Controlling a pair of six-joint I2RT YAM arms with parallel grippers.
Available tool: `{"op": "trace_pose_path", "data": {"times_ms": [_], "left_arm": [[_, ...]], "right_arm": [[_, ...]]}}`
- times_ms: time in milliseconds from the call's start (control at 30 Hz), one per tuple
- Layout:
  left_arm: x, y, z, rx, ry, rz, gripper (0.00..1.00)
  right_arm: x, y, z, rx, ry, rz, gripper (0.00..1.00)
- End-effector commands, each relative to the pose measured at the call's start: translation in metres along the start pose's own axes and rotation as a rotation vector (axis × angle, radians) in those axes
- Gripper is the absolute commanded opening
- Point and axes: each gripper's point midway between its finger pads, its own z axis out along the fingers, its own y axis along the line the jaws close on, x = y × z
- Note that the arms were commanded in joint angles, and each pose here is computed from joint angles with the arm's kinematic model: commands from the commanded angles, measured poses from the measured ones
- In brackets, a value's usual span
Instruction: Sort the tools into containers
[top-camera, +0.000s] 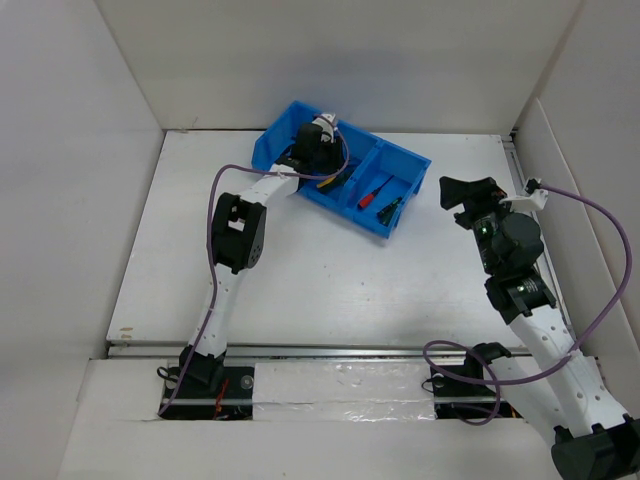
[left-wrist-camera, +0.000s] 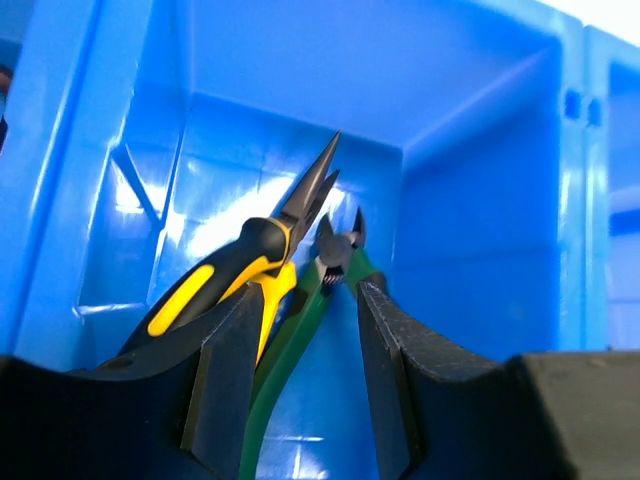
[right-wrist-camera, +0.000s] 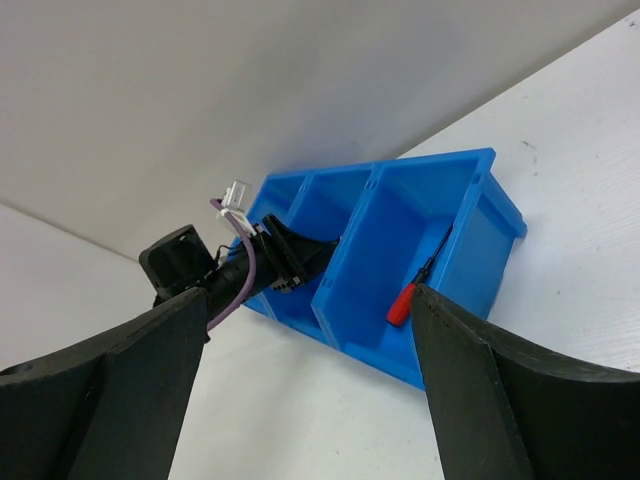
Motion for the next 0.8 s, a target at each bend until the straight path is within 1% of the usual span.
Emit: {"op": "trace_pose_path", "data": {"times_ms": [0,200,333,433,500,567,633,667,700,733,767], "left_arm": [[-0.05,-0.007,-0.004,0.038,-0.139,-0.024,0.4],[-0.055,-0.01,-0.007,0.044,-0.17,-0.054,0.39],[-0.066,-0.021,-0.018,0.087,-0.193,-0.046,0.38],[-0.086,-0.035,-0.04,0.122,-0.221,-0.017,0.37],[-0.107,-0.048,-0.065,0.145,-0.256,0.009,0.39],[-0.132,-0.06,-0.095,0.156,-0.306,0.038,0.49],[-0.15,-0.066,-0.117,0.15,-0.348,0.055,0.51],[-0.162,-0.073,-0.138,0.157,-0.379,0.076,0.56],[-0.168,-0.076,-0.147,0.154,-0.39,0.086,0.64],[-0.171,-0.076,-0.157,0.139,-0.39,0.093,0.87],[-0.179,-0.085,-0.177,0.138,-0.413,0.117,0.99]], "right_arm": [[-0.007,0.01,0.002,-0.044,-0.029,0.005,0.86],[-0.006,0.011,0.002,-0.047,-0.026,0.005,0.86],[-0.008,0.012,0.002,-0.05,-0.029,0.006,0.86],[-0.008,0.014,0.002,-0.056,-0.028,0.005,0.86],[-0.007,0.014,0.003,-0.056,-0.024,0.0,0.86],[-0.007,0.016,0.004,-0.059,-0.023,-0.007,0.87],[-0.007,0.014,0.006,-0.047,-0.028,-0.017,0.89],[-0.008,0.013,0.007,-0.042,-0.033,-0.033,0.9],[-0.011,0.014,0.009,-0.034,-0.034,-0.043,0.91],[-0.011,0.01,0.013,-0.006,-0.03,-0.06,0.94],[-0.012,0.009,0.015,0.008,-0.026,-0.083,0.95]]}}
